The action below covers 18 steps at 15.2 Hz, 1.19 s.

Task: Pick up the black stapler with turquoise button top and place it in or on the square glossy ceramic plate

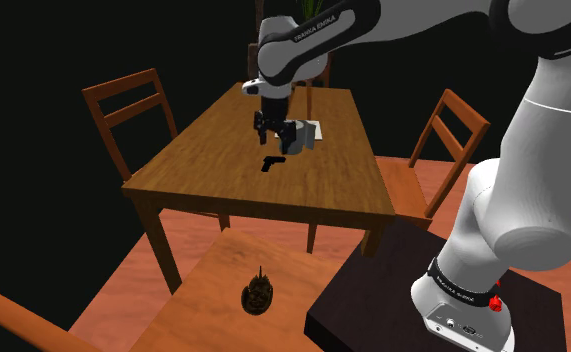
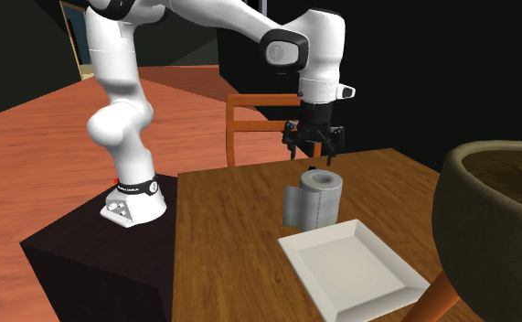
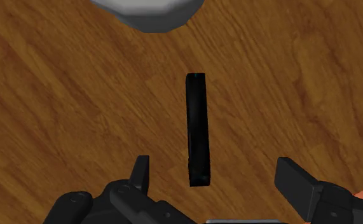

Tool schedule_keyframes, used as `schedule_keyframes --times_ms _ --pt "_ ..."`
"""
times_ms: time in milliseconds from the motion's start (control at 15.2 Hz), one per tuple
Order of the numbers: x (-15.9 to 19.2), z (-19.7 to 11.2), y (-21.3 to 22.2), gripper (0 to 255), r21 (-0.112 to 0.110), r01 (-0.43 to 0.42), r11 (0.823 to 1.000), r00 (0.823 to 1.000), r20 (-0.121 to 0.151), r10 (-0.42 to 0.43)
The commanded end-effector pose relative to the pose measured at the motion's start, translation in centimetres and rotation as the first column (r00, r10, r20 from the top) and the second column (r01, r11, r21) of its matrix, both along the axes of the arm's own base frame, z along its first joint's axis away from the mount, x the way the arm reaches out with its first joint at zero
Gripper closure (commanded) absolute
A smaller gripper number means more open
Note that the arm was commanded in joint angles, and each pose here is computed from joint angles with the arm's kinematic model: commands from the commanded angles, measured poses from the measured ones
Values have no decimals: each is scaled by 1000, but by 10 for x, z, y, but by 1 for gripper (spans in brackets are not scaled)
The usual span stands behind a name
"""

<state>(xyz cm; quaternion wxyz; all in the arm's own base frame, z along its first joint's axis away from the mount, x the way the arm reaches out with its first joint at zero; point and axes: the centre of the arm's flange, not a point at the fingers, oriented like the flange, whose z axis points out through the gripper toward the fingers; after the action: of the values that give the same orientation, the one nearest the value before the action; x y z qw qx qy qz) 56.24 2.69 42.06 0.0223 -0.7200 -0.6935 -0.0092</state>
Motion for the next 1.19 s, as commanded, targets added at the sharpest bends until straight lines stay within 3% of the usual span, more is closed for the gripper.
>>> schedule_keyframes --times_ms 0,396,924,990,1122 --pt "4 -9 3 0 -1 -38 999 999 1 38" --pt "4 -44 4 0 -1 -38 999 999 1 38" --pt "4 -44 4 0 -1 -38 999 999 1 38" --pt "4 -44 4 255 -1 -38 999 999 1 38" --pt "4 -44 4 255 -1 -38 999 999 1 38"
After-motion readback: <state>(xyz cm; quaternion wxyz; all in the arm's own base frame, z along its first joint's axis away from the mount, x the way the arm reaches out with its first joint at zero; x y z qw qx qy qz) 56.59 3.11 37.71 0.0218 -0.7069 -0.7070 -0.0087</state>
